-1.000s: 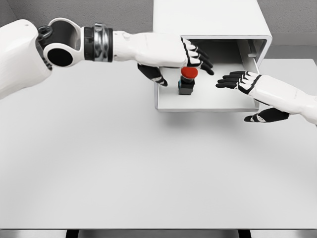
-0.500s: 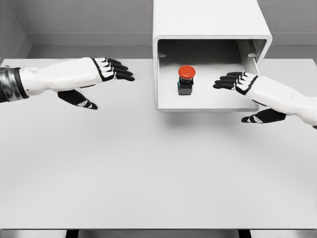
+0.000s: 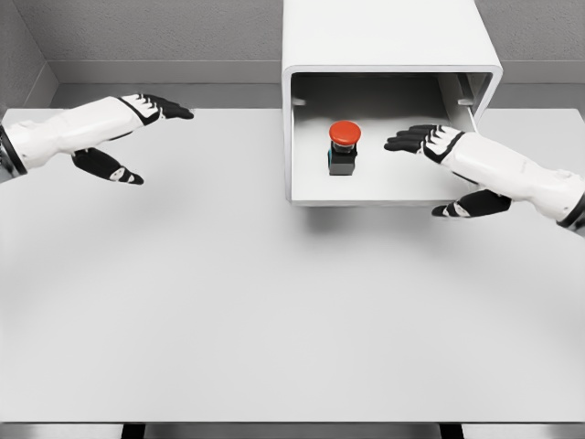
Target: Slide open multi-storey tabletop storage cabinets and put open load switch and slide close multi-storey tabletop storage cabinets
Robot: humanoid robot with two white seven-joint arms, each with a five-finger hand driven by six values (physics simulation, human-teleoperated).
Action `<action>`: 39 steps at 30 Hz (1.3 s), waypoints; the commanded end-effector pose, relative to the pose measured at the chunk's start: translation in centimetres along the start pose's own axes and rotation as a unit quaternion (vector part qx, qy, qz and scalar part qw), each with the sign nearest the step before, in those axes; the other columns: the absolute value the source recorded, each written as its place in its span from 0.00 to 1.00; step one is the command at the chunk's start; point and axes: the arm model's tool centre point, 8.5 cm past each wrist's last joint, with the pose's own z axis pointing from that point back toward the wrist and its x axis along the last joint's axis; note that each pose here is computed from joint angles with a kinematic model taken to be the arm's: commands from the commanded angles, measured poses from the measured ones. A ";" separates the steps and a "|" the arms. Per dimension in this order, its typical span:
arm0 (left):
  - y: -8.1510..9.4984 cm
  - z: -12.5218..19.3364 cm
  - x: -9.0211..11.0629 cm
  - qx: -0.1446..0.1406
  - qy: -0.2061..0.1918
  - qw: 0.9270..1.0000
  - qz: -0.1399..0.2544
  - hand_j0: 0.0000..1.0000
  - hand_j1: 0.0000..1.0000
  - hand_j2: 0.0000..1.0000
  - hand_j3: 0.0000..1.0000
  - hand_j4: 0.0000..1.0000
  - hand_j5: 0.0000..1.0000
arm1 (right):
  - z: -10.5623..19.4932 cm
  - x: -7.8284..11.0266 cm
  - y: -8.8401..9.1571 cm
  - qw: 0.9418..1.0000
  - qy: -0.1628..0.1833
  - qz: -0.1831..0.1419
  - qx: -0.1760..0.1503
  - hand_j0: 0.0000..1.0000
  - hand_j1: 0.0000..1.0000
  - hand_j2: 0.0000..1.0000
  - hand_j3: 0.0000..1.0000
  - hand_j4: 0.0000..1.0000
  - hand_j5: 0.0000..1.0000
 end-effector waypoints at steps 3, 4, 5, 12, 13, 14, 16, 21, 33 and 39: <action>0.1 0.4 -0.3 0.001 0.006 1.000 0.001 1.00 1.00 1.00 1.00 1.00 1.00 | -0.2 -0.6 0.6 1.000 0.006 -0.014 0.000 1.00 1.00 1.00 1.00 1.00 1.00; 0.0 0.2 -0.2 0.001 0.004 1.000 0.002 1.00 1.00 1.00 1.00 1.00 1.00 | -0.3 -0.6 0.7 1.000 0.005 -0.015 0.000 1.00 1.00 1.00 1.00 1.00 1.00; 0.0 0.2 -0.2 -0.001 0.005 1.000 -0.001 1.00 1.00 1.00 1.00 1.00 1.00 | -0.4 -0.5 0.4 1.000 0.003 -0.013 -0.002 1.00 1.00 1.00 1.00 1.00 1.00; -0.8 1.5 -0.8 0.015 0.019 1.000 0.015 1.00 1.00 1.00 1.00 1.00 1.00 | -0.7 -1.6 0.2 1.000 0.015 -0.018 -0.007 1.00 1.00 1.00 1.00 1.00 1.00; -0.8 1.5 -0.8 0.015 0.019 1.000 0.015 1.00 1.00 1.00 1.00 1.00 1.00 | -0.9 -1.9 0.1 1.000 0.016 -0.020 -0.011 1.00 1.00 1.00 1.00 1.00 1.00; -0.8 1.5 -0.8 0.014 0.019 1.000 0.016 1.00 1.00 1.00 1.00 1.00 1.00 | -1.0 -1.9 0.0 1.000 0.016 -0.019 -0.010 1.00 1.00 1.00 1.00 1.00 1.00; -0.8 1.6 -0.9 0.014 0.020 1.000 0.015 1.00 1.00 1.00 1.00 1.00 1.00 | -1.5 -1.7 0.0 1.000 0.009 -0.020 -0.013 1.00 1.00 1.00 1.00 1.00 1.00; -0.8 1.6 -0.9 0.011 0.020 1.000 0.015 1.00 1.00 1.00 1.00 1.00 1.00 | -2.0 -2.0 -0.2 1.000 0.009 -0.023 -0.016 1.00 1.00 1.00 1.00 1.00 1.00; -0.8 1.7 -0.9 0.010 0.021 1.000 0.014 1.00 1.00 1.00 1.00 1.00 1.00 | -3.5 -3.9 0.1 0.999 0.026 -0.037 -0.018 1.00 1.00 1.00 1.00 1.00 1.00; -0.9 1.4 -0.8 0.011 0.019 1.000 0.015 1.00 1.00 1.00 1.00 1.00 1.00 | -4.7 -4.9 -0.4 0.998 0.031 -0.041 -0.021 1.00 1.00 1.00 1.00 1.00 1.00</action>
